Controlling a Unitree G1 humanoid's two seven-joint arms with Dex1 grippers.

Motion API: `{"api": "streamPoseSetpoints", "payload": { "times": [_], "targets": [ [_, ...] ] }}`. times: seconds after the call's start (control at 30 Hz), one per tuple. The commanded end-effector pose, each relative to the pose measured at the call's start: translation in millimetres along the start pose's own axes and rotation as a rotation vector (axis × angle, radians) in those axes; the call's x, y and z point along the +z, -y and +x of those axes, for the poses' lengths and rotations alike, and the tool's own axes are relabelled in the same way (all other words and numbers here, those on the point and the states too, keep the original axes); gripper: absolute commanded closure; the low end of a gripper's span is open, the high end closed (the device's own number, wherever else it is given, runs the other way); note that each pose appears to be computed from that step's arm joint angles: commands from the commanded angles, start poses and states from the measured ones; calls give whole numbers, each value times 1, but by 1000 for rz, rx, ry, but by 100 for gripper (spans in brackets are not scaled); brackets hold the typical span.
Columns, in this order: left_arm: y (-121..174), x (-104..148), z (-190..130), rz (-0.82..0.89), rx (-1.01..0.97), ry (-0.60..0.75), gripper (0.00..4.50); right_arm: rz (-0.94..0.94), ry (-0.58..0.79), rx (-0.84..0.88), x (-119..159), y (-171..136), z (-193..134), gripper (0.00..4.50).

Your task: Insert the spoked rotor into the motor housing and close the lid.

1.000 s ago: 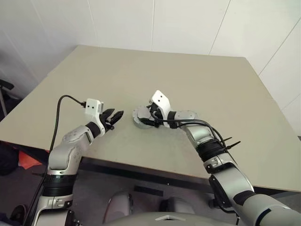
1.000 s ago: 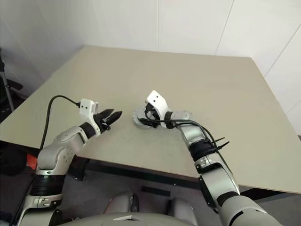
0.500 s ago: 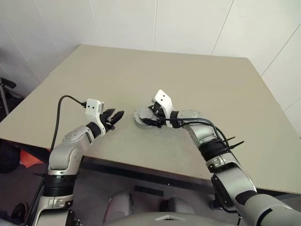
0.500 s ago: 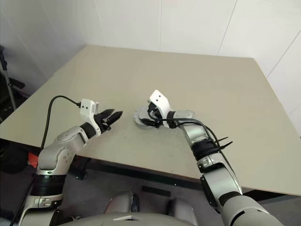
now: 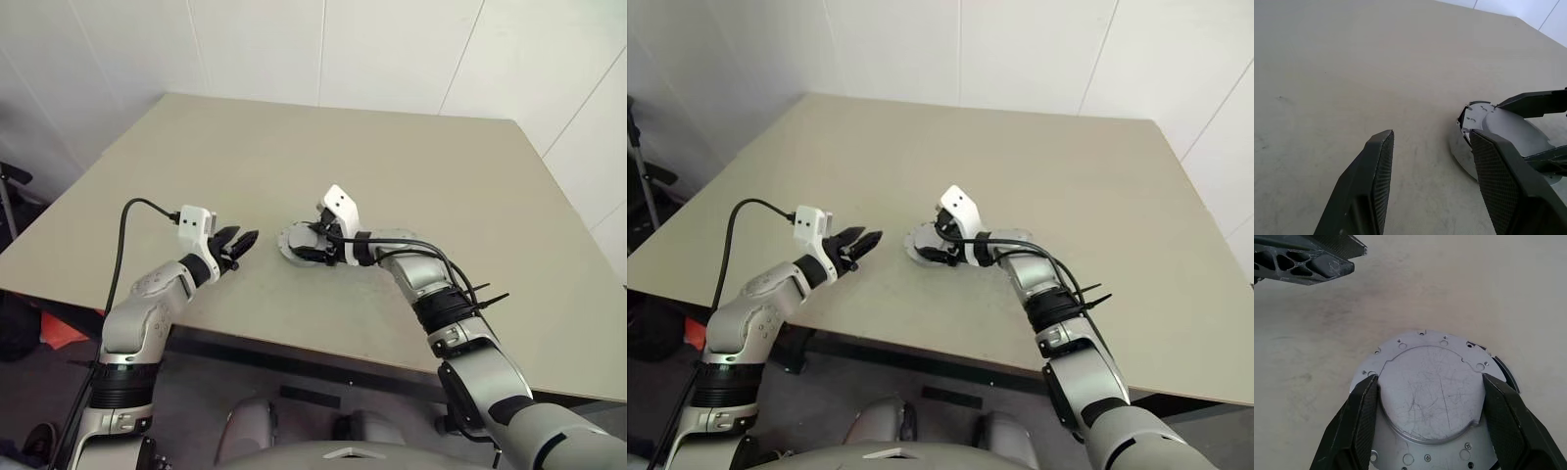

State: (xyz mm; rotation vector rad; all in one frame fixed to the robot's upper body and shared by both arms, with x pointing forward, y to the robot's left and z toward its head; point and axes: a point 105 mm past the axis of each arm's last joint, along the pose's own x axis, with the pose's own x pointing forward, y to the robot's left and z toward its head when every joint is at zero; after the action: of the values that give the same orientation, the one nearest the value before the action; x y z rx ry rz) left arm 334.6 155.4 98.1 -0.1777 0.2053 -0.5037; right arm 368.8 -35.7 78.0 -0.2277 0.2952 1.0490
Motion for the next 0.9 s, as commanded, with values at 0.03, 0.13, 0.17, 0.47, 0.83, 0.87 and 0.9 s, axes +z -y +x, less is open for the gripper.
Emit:
{"api": "streamPoseSetpoints", "payload": {
  "times": [0.03,0.13,0.17,0.47,0.83,0.87,0.9],
  "targets": [
    [6,12,-1,28,-21,39,190,-32,36,-62,7,7,2,132],
    [8,10,-1,26,-23,36,190,-40,58,-64,11,7,2,132],
    [8,10,-1,25,-23,36,190,-40,58,-56,10,6,2,132],
    [7,10,-1,23,-19,38,190,-38,2,-40,-2,5,1,132],
    [5,9,-3,21,-12,36,190,-15,-42,-102,-13,16,5,132],
    [4,10,-3,22,-9,37,190,-16,-46,-97,-14,16,5,132],
    [3,10,-3,22,-7,37,190,-17,-49,-93,-15,15,4,132]
  ]
}}
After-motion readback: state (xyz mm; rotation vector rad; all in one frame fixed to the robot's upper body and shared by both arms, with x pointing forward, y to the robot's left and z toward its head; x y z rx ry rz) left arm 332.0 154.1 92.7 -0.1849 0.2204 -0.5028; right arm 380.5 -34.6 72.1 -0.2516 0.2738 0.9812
